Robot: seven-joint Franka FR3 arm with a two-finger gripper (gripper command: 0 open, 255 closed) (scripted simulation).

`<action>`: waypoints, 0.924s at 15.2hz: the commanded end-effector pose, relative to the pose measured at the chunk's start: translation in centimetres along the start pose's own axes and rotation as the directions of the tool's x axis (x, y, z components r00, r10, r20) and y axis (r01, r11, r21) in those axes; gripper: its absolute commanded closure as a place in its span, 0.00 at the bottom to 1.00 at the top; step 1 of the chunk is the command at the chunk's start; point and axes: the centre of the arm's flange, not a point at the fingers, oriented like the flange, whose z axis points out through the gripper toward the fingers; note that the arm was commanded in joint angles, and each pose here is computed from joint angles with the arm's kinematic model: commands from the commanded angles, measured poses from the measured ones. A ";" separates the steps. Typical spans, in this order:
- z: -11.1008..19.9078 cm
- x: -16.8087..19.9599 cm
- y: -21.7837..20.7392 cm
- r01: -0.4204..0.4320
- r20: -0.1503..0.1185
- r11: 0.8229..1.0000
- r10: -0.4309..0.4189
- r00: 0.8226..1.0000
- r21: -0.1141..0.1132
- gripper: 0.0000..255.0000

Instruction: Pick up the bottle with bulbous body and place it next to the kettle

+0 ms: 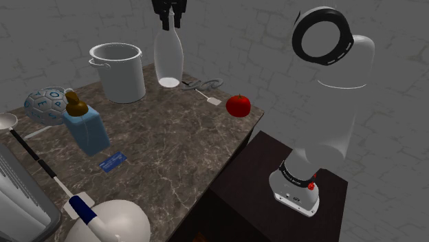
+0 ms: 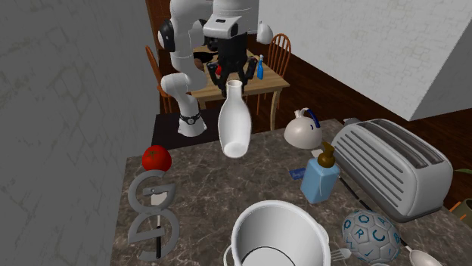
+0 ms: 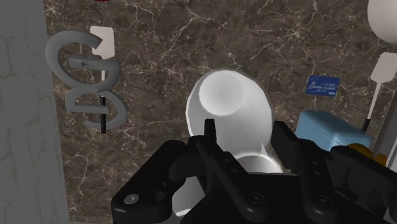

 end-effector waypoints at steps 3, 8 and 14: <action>-2.1 -0.2 0.0 0.000 0.000 1.000 0.000 1.000 0.000 1.00; -2.9 -1.6 -3.7 0.000 0.000 1.000 0.000 1.000 0.000 1.00; -2.7 -4.5 -11.1 0.000 0.000 1.000 0.000 1.000 0.000 1.00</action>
